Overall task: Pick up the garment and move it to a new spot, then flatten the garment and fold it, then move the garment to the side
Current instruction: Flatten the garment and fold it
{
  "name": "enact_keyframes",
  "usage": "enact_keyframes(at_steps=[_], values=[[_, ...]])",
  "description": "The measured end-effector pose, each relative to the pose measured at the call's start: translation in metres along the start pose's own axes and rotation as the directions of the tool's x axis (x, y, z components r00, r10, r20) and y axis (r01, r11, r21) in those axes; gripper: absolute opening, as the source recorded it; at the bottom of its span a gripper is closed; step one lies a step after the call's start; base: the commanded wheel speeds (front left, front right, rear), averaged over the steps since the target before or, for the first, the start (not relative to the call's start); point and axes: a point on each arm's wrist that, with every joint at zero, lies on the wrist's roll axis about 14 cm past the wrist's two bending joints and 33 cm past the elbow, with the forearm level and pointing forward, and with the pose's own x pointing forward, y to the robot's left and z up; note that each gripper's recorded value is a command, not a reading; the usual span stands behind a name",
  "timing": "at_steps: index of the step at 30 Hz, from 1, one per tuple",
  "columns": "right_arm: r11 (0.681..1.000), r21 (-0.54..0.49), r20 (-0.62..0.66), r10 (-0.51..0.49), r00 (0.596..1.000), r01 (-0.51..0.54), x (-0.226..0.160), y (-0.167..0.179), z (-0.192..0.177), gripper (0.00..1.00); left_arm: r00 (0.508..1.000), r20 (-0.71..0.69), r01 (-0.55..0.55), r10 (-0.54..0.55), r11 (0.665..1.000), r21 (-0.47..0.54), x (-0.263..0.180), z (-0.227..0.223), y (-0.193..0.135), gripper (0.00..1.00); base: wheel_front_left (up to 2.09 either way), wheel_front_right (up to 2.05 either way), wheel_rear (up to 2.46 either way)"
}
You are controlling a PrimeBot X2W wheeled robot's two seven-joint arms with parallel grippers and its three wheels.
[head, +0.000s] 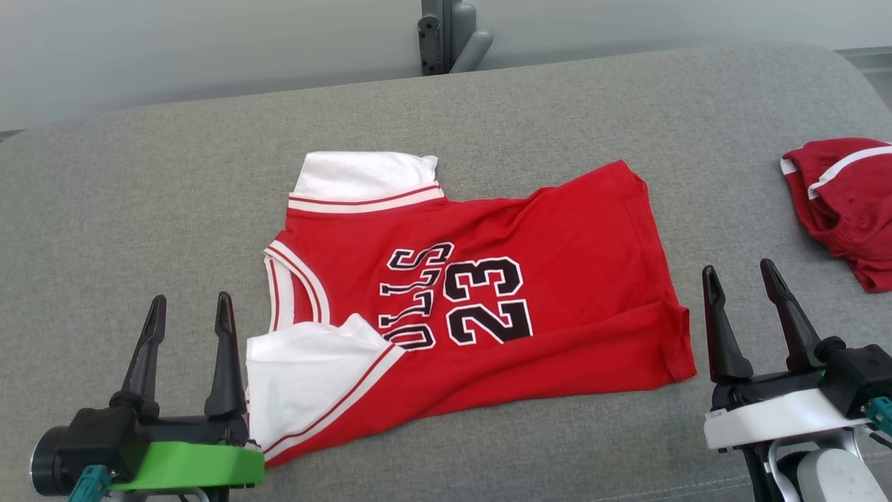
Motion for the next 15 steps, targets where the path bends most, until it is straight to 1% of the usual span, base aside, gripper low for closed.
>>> enact_keyframes(at_steps=[10, 13, 15], values=[[1.000, 0.018, -0.012, 0.012, 1.000, -0.012, -0.003, 0.006, -0.002, 1.00, 1.000, -0.026, 0.001, -0.001, 1.000, 0.004, -0.008, -0.001, 0.000, 1.00, 0.00, 0.00, 0.00], [1.000, 0.029, -0.050, 0.000, 0.999, 0.002, -0.005, 0.003, -0.012, 1.00, 0.998, -0.069, 0.011, -0.012, 1.000, -0.020, -0.010, -0.012, -0.002, 1.00, 0.00, 0.00, 0.00], [0.999, 0.033, -0.102, -0.010, 0.995, 0.013, -0.010, 0.000, -0.027, 1.00, 0.992, -0.123, 0.024, -0.028, 0.999, -0.036, -0.015, -0.026, -0.006, 1.00, 0.00, 0.00, 0.00]])
